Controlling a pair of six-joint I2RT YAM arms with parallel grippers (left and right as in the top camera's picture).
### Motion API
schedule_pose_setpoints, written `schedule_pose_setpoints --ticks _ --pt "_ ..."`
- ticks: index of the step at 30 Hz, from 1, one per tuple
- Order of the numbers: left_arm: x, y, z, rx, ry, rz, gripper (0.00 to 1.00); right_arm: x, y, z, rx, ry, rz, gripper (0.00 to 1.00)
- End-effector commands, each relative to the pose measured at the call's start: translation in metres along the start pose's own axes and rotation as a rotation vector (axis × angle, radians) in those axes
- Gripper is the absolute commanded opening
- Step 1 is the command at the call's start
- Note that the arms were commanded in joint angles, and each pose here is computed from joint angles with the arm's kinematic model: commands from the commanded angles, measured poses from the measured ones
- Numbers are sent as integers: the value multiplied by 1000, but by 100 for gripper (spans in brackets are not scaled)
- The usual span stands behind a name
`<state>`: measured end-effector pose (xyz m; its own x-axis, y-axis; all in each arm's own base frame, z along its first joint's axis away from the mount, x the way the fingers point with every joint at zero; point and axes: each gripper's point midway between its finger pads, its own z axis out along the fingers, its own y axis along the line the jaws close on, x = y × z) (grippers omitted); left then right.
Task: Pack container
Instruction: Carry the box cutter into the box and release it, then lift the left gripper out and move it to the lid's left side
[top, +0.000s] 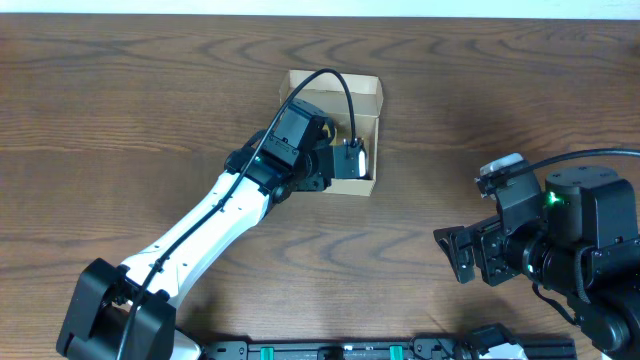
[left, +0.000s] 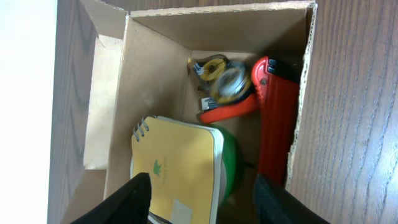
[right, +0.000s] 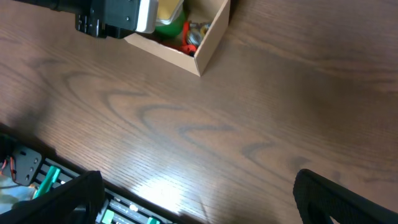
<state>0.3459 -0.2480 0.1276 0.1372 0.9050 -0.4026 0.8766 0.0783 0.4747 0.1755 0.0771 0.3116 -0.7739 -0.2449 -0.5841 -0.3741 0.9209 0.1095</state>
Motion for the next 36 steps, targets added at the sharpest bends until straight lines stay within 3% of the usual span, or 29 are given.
schedule_pose_setpoints --ticks 1,7,12,13,15,19,26,32,36 --pt "1 1 2 -2 2 -37 55 0 -2 0 9 0 -12 99" --pt "-12 18 -10 -62 -45 -204 58 0 -2 0 9 0 -12 99" --pt "-8 50 -44 -203 -50 -526 55 0 -2 0 9 1 -12 99" --pt "-3 54 -51 -227 -43 -578 52 0 -2 0 9 0 -12 99" --pt "7 61 -65 -255 -40 -675 29 0 -2 0 9 0 -12 99" --pt "37 75 -85 -302 -45 -925 6 0 -2 0 9 0 -12 99" --pt "101 96 -84 -282 -65 -1244 6 0 -2 0 7 4 -13 99" --pt "139 94 -54 -110 -97 -1498 5 0 -2 1 7 7 -13 99" --pt "147 92 -18 32 -64 -1565 5 1 -2 1 7 9 -12 99"
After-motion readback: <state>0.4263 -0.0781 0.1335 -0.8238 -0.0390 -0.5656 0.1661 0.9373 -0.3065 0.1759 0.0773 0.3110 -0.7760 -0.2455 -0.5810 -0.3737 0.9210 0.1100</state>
